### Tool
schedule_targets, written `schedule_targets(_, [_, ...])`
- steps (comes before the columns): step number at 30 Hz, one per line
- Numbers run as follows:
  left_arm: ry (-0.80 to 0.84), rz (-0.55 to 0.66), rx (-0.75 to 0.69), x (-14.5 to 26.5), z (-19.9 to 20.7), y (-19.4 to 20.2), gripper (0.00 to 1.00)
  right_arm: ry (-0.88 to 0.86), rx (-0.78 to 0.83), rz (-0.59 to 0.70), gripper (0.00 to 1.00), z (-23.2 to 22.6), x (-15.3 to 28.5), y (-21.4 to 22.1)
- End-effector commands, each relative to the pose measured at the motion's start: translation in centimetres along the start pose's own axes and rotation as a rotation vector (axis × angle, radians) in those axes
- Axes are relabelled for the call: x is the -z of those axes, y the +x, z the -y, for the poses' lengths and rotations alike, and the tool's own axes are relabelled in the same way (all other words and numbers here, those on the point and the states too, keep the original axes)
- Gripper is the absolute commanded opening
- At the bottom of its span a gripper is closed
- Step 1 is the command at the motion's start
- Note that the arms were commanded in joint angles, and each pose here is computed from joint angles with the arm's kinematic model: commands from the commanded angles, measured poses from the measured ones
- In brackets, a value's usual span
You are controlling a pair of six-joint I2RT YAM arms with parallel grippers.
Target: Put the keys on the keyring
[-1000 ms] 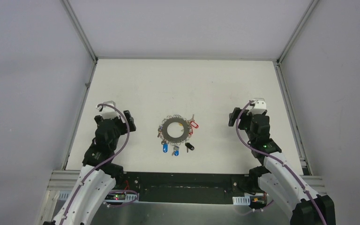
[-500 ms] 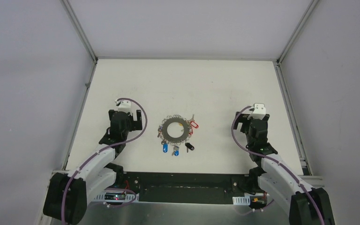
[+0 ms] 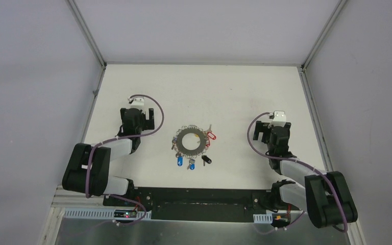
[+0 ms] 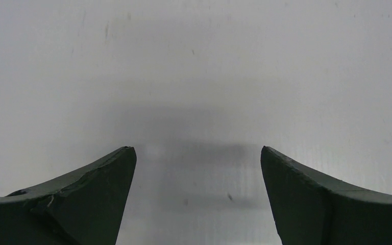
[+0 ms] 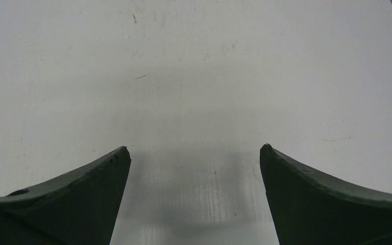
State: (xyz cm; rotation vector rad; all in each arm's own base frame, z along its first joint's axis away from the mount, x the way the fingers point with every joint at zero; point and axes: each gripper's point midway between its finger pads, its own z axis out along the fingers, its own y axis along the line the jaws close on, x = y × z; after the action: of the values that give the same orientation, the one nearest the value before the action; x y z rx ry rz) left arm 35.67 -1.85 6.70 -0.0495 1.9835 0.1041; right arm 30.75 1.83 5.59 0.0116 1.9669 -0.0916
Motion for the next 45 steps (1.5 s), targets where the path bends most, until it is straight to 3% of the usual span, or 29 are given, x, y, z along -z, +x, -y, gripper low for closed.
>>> schedule_targets(1, [0.042, 0.171, -0.082, -1.7, 0.5, -4.6, 0.98, -0.019, -0.036, 0.173, 1.00, -0.3, -1.5, -5.5])
schedule_targets(4, [0.043, 0.249, -0.041, -2.1, -0.4, -3.5, 0.99, -0.008, -0.040, 0.180, 1.00, 0.0, -2.2, -5.7])
schedule_targets(8, [0.069, 0.210, -0.052, -2.3, 0.0, -2.9, 0.94, -0.002, -0.049, 0.185, 1.00, 0.3, -3.0, -5.8])
schedule_targets(10, [0.040, 0.189, -0.032, -2.3, -0.5, -2.7, 0.99, 0.003, -0.044, 0.183, 1.00, 0.5, -3.5, -5.9])
schedule_targets(15, [0.034, 0.193, -0.030, -2.5, -0.6, -2.8, 0.99, 0.057, -0.070, 0.208, 1.00, 1.6, -4.9, -5.1])
schedule_targets(22, [0.035, 0.193, -0.029, -2.5, -0.5, -2.9, 0.99, 0.021, -0.076, 0.118, 1.00, 1.5, -7.1, -3.8])
schedule_targets(45, [0.033, 0.194, -0.031, -2.4, -0.6, -2.8, 0.99, 0.017, -0.076, 0.111, 1.00, 1.5, -7.0, -3.7])
